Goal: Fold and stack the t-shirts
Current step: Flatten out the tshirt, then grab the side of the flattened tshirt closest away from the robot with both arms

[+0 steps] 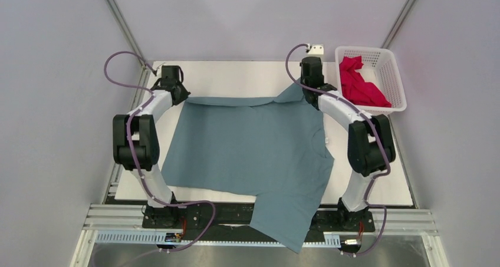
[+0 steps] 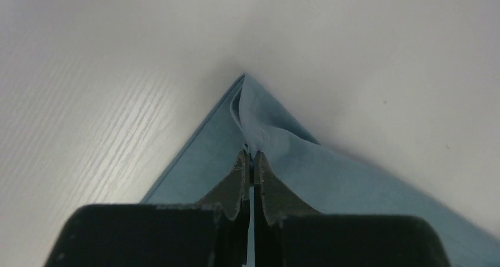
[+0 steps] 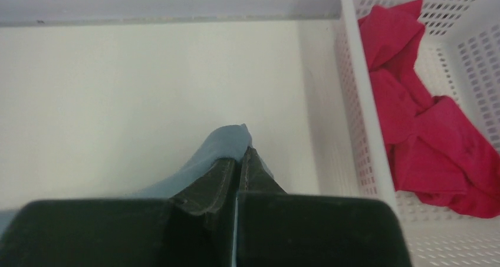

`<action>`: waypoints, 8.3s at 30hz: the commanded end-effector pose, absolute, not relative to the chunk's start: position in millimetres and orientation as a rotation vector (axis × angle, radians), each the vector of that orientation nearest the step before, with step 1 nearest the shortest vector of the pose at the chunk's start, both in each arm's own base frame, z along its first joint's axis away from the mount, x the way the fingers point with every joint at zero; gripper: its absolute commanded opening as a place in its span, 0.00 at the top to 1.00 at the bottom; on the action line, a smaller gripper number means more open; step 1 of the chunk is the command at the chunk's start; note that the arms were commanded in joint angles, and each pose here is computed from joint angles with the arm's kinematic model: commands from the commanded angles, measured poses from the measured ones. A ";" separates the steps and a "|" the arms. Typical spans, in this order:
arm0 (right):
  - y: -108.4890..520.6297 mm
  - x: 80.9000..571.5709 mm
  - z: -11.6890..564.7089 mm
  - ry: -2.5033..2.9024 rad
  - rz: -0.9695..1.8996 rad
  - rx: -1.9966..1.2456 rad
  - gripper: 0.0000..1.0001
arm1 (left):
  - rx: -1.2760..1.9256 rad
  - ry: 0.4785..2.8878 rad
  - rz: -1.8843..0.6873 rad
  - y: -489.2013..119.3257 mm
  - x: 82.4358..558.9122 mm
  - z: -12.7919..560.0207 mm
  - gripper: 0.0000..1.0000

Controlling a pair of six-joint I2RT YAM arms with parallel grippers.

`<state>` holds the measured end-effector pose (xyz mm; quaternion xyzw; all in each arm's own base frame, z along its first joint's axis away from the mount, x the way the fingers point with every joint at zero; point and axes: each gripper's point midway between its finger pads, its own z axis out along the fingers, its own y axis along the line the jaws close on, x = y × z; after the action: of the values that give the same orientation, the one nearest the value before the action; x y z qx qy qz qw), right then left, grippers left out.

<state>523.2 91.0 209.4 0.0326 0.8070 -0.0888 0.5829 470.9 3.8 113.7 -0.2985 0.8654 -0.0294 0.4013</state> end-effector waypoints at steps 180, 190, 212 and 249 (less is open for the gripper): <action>117.6 370.0 121.5 2.293 0.278 0.253 0.00 | -1.486 2.297 -0.071 2.2 199.9 26.9 0.05; 112.1 359.8 118.6 2.299 0.263 0.270 0.00 | -1.580 2.290 -0.029 4.4 214.4 4.8 0.42; 179.6 114.6 63.1 2.847 0.347 -0.499 0.17 | -1.444 2.264 -0.013 14.9 231.9 32.4 1.00; 172.8 52.6 32.6 3.084 0.335 -0.311 1.00 | -1.527 2.332 0.051 10.4 183.2 37.3 1.00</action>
<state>78.3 165.1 20.0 -0.0962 0.9920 0.0583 0.0578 204.3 5.8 35.1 -0.5273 0.8284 -0.0054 0.1889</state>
